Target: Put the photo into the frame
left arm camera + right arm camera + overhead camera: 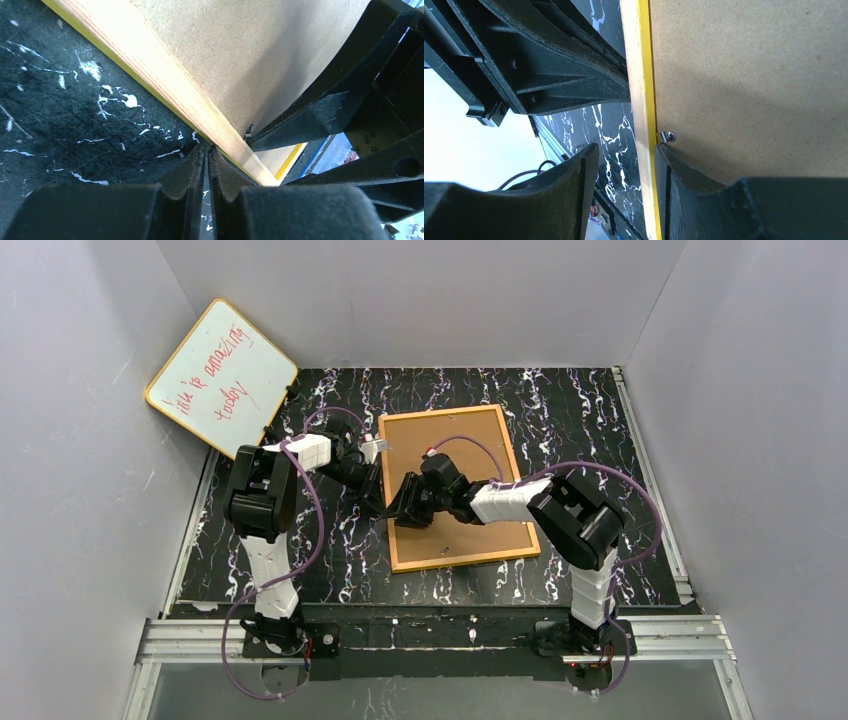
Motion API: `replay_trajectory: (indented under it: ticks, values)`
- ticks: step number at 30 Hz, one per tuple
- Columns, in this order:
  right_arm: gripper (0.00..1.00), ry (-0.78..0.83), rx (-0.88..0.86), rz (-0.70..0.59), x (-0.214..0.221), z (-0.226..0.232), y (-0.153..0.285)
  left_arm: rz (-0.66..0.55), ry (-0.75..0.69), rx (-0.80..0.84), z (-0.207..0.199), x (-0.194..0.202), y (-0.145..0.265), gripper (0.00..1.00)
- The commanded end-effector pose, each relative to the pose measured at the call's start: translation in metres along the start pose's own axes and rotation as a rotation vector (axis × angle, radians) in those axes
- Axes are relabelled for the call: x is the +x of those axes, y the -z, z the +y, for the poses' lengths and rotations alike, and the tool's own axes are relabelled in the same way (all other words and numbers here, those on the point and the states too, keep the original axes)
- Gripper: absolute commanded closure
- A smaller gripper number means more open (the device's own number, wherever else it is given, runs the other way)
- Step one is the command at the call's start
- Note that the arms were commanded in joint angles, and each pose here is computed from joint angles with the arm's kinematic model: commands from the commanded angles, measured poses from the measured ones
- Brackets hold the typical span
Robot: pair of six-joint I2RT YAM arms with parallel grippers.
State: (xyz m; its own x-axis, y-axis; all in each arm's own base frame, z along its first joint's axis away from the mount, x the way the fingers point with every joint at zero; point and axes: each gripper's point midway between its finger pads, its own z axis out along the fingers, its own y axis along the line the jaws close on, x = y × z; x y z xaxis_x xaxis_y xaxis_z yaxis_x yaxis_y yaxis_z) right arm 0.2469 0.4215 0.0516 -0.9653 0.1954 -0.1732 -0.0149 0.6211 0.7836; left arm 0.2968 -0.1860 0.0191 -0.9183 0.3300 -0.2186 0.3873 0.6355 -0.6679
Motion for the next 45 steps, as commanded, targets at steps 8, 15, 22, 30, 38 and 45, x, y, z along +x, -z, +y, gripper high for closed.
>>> replay_trajectory:
  ticks: [8,15,22,30,38,45]
  values:
    - [0.48,0.132,-0.008,-0.123,-0.031,0.039,0.014,0.026,-0.019,-0.024,0.004,0.0,0.004,0.93]
    - [0.41,0.438,0.441,-0.203,-0.045,0.029,0.014,-0.167,0.013,-0.087,0.025,-0.046,0.093,0.52]
    - [0.37,0.61,0.693,-0.28,-0.072,0.024,-0.005,-0.278,0.055,-0.18,0.045,-0.036,0.166,0.02]
    - [0.39,0.703,0.785,-0.339,-0.091,0.025,-0.014,-0.301,0.088,-0.242,0.049,-0.012,0.196,0.02]
    - [0.47,0.736,0.804,-0.312,-0.08,0.014,-0.03,-0.275,0.092,-0.283,0.049,0.008,0.194,0.02]
    - [0.48,0.75,0.843,-0.287,-0.068,0.002,-0.043,-0.258,0.073,-0.316,0.042,0.017,0.2,0.03]
